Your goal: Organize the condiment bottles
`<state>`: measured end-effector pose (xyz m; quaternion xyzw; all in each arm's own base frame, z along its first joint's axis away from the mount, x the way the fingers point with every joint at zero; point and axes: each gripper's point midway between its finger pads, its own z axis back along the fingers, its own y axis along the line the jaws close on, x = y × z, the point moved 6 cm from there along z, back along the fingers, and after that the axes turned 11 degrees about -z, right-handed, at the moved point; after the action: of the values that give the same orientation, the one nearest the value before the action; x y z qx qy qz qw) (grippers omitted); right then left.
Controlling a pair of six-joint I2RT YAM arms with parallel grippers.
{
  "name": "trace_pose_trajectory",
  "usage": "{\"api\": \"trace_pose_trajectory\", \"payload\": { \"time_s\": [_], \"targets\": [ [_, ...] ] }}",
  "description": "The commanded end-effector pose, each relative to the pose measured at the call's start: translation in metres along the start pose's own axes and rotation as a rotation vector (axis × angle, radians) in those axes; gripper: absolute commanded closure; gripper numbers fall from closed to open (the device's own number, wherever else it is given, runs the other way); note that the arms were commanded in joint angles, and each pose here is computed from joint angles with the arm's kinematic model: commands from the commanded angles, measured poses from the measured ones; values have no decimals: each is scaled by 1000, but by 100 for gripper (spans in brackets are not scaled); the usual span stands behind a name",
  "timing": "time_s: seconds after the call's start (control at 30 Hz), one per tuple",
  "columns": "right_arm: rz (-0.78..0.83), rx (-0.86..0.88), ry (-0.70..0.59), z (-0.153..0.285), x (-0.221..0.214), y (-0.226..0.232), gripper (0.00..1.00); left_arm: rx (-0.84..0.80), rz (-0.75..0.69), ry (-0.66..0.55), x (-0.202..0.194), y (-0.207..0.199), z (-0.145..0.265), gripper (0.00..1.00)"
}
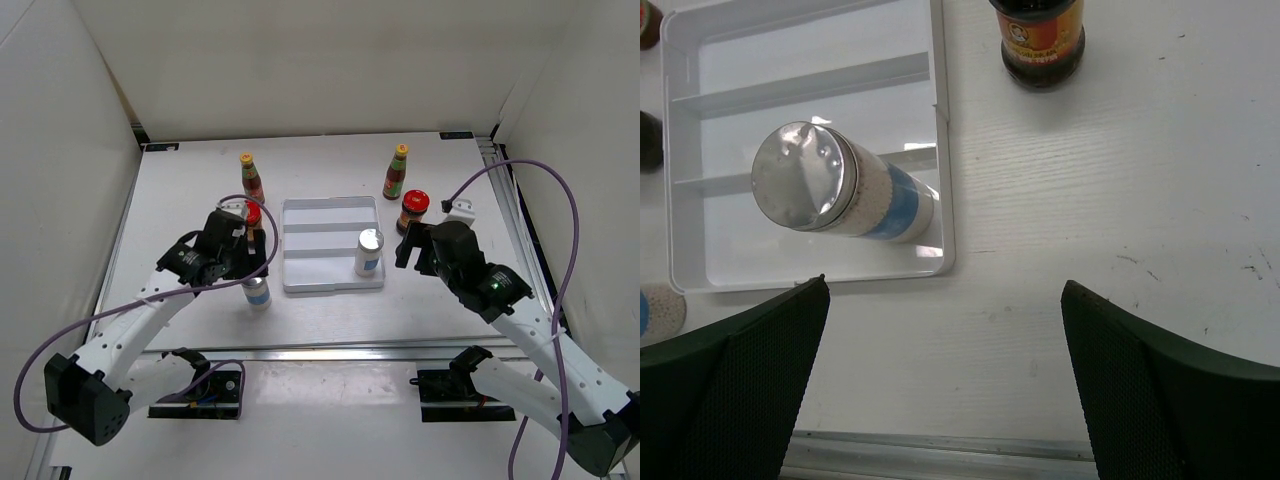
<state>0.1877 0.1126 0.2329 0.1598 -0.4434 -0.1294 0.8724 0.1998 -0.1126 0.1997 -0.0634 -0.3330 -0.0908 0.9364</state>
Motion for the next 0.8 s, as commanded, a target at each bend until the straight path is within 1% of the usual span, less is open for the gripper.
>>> {"api": "trace_pose_trajectory", "payload": {
  "time_s": [0.0,0.17,0.37,0.4,0.47,0.5,0.57,0.6,0.67,0.77],
  "targets": [
    [-30,6,-45,-3,7,5,0,47,17,17,0,3,-1,3],
    [-26,0,-39,-5,6,5,0,60,-6,85,-12,-8,-8,7],
    [-23,-6,-33,-7,6,6,0,82,-11,107,-14,-9,-15,16],
    [-23,-6,-33,-7,6,6,0,80,-9,98,-11,-10,-13,22],
    [-23,-13,-39,-7,7,6,0,79,-18,99,-10,-9,-12,31],
    [-23,-13,-39,-7,7,6,0,76,-16,89,-4,-11,-11,45],
    [-23,-13,-39,-7,7,6,0,105,-19,85,0,-8,-4,51],
    [-23,-13,-39,-7,7,6,0,115,-4,64,11,-9,1,60],
    [-23,-19,-45,-7,8,5,0,137,-4,54,21,-7,9,64],
    [-23,-19,-45,-7,8,5,0,133,15,-28,52,-12,24,71]
  ]
}}
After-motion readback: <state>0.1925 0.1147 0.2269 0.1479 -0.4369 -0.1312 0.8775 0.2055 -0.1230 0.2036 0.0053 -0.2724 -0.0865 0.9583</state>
